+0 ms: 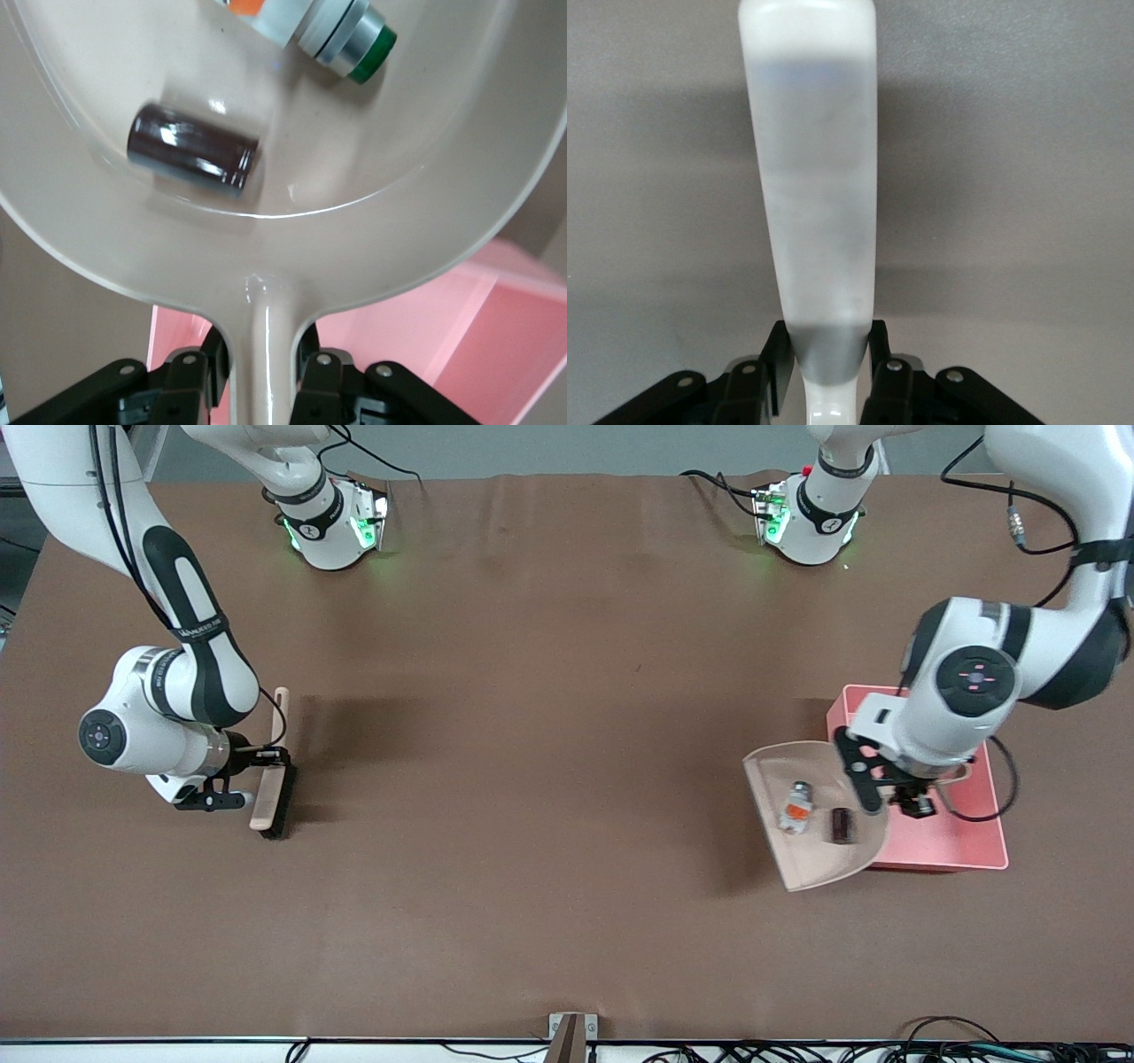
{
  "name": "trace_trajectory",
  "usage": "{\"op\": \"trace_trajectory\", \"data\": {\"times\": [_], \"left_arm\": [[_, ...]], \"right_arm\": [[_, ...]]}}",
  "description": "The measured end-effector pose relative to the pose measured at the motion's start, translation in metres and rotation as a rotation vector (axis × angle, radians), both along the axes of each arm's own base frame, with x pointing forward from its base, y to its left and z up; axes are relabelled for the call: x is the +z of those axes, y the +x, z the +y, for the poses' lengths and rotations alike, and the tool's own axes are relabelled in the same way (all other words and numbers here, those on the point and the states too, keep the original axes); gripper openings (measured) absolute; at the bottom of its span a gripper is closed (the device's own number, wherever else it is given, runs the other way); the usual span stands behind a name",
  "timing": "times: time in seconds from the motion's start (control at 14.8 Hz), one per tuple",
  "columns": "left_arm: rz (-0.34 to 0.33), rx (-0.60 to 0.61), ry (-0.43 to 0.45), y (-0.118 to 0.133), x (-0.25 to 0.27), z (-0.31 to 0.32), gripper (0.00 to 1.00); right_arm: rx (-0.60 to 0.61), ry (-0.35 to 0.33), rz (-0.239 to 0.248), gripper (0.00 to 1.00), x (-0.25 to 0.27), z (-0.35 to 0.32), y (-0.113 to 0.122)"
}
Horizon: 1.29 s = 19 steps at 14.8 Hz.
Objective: Clean e-waste and dump in bin
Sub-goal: 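Lift the dustpan toward the bin while the right gripper withdraws the brush, then tilt the dustpan over the pink bin with the left gripper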
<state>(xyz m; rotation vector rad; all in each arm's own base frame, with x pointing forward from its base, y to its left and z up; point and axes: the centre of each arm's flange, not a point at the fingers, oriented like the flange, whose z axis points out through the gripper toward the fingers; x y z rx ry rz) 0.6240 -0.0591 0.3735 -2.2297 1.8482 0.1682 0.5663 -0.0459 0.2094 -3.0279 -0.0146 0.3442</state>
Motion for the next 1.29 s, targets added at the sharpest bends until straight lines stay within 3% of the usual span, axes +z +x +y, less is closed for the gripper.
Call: {"op": "trace_trajectory", "data": {"times": [0.61,0.95,1.15,1.29], "left_arm": [[0.103,-0.09,0.022,-0.013,0.001,0.174,0.34],[0.13,-0.118,0.141,-0.02,-0.003,0.203,0.34],[0.138,-0.095,0.162,-0.025,-0.005,0.223,0.34],[0.137,-0.064,0.226,-0.029,-0.009,0.237,0.34]], "right_arm": [[-0.005,0.0,0.005,0.39,-0.003,-0.004,0.007],[-0.004,0.0,0.013,0.43,-0.01,-0.004,0.006],[-0.002,-0.001,0.012,0.61,-0.014,-0.003,0.011],[0.002,0.0,-0.005,0.65,-0.005,-0.002,0.02]]}}
